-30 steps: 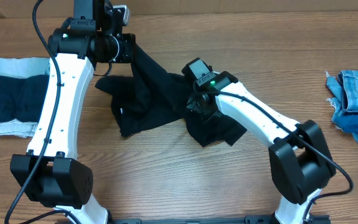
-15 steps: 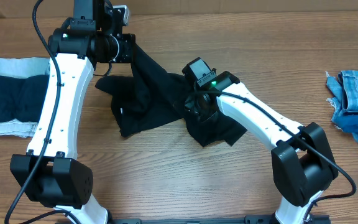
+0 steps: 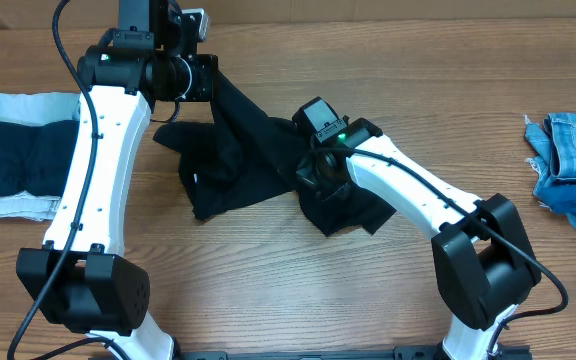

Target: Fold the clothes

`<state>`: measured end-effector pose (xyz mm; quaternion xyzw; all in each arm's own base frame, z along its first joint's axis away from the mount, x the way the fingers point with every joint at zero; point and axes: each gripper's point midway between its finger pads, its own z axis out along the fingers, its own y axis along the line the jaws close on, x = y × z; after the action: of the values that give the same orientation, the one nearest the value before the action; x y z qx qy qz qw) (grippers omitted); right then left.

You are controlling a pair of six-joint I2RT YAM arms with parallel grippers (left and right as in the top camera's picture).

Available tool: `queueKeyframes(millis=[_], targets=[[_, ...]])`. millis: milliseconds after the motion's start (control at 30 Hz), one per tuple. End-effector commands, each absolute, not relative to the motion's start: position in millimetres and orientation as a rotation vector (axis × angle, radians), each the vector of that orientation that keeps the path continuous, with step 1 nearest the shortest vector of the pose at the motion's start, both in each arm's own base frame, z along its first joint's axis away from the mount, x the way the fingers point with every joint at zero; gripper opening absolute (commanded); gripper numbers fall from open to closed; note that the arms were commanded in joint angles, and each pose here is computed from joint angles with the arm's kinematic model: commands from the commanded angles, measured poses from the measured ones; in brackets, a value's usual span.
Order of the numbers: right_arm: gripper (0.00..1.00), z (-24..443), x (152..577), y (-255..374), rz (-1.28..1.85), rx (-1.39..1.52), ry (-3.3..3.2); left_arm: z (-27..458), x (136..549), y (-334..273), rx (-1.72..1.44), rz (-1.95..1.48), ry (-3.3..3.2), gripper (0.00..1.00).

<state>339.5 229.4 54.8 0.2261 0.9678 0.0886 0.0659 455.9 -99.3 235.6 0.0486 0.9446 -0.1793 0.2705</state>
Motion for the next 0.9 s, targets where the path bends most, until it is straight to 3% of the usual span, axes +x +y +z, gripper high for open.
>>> queueKeyframes(millis=[0,167,267,400,533,700,867], targets=[[0.04,80.3,348.0,216.2,0.161,0.441,2.872,255.2,454.3,-101.3,0.192,-0.481,2.489,0.04],[0.04,149.2,350.4,163.8,-0.100,0.229,2.734,274.8,451.7,-95.5,0.189,-0.461,2.445,0.04],[0.04,203.8,349.8,89.4,-0.284,0.344,2.577,319.4,443.2,-70.8,0.141,-0.383,2.364,0.04],[0.04,251.5,368.7,28.8,-0.351,0.206,2.453,362.0,426.0,-51.4,0.142,-0.332,2.292,0.04],[0.04,297.9,385.3,-48.1,-0.334,0.444,2.242,394.1,411.1,-32.7,0.108,-0.249,2.225,0.04],[0.04,340.2,408.1,-36.6,-0.220,0.067,2.125,439.6,391.3,-24.8,0.091,-0.220,2.120,0.04],[0.04,385.2,408.0,-23.0,-0.218,-0.099,1.964,479.1,376.3,-20.7,0.082,-0.181,2.017,0.04]])
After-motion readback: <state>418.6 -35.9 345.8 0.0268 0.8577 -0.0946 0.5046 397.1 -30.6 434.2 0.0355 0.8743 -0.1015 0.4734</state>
